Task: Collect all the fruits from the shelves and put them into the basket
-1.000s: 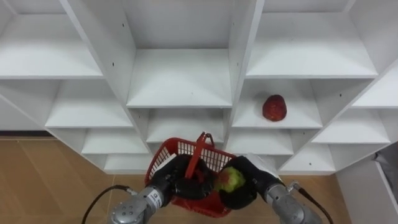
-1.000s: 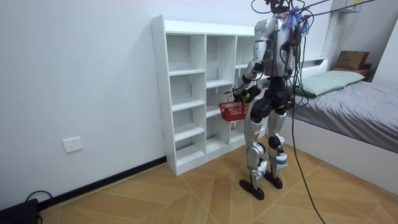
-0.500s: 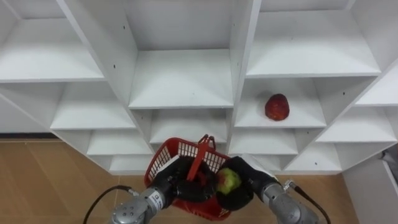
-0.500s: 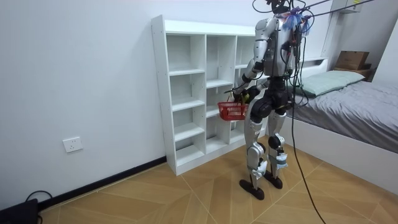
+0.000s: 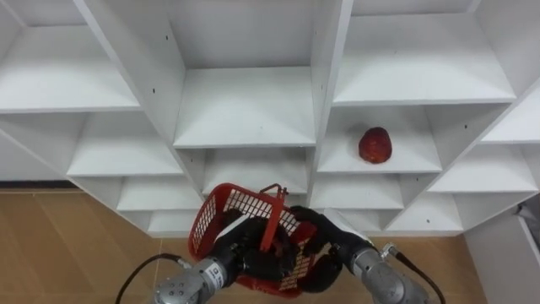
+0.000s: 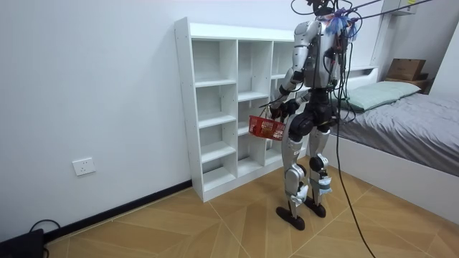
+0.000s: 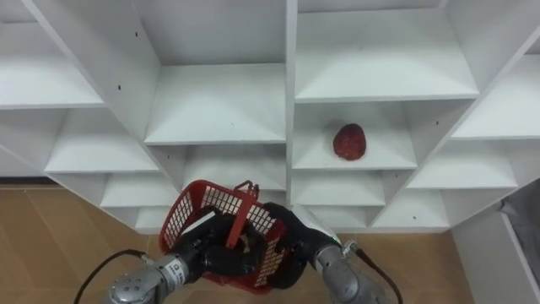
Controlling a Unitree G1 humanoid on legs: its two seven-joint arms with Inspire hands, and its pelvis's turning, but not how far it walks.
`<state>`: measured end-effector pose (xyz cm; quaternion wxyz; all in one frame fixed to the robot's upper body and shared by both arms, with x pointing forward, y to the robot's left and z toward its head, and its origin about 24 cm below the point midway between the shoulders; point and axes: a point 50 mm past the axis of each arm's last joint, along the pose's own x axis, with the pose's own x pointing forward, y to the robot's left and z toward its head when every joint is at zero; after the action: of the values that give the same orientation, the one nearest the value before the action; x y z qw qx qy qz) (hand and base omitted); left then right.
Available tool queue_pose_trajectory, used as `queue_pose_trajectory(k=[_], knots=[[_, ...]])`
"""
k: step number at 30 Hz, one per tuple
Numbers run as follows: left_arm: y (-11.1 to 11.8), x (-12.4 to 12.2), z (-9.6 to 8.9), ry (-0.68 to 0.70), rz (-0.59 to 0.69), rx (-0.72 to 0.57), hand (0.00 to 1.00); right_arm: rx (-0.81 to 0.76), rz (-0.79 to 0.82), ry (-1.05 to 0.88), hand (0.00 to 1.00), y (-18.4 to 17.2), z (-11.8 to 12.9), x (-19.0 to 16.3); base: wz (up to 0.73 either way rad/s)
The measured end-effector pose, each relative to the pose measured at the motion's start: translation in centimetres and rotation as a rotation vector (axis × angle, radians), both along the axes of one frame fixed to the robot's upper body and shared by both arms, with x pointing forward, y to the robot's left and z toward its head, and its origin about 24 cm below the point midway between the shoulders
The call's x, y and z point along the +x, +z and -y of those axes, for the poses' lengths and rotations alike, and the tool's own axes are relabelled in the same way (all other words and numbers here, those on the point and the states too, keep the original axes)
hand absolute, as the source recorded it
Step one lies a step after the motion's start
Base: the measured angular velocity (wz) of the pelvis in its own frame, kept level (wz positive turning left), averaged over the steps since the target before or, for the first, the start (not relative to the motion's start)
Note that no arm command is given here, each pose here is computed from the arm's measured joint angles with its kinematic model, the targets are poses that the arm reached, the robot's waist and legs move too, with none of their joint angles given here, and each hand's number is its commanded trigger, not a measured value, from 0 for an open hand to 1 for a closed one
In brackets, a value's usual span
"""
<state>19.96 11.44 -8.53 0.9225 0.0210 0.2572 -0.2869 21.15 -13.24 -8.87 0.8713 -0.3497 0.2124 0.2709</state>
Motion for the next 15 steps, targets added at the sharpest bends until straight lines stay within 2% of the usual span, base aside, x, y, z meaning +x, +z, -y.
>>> queue_pose_trajectory(k=[15], knots=[[0.0,0.01,0.03,0.0,0.0,-0.001,1.0,0.0,-0.005,0.004,0.0,-0.01,0.03,-0.01,0.0]])
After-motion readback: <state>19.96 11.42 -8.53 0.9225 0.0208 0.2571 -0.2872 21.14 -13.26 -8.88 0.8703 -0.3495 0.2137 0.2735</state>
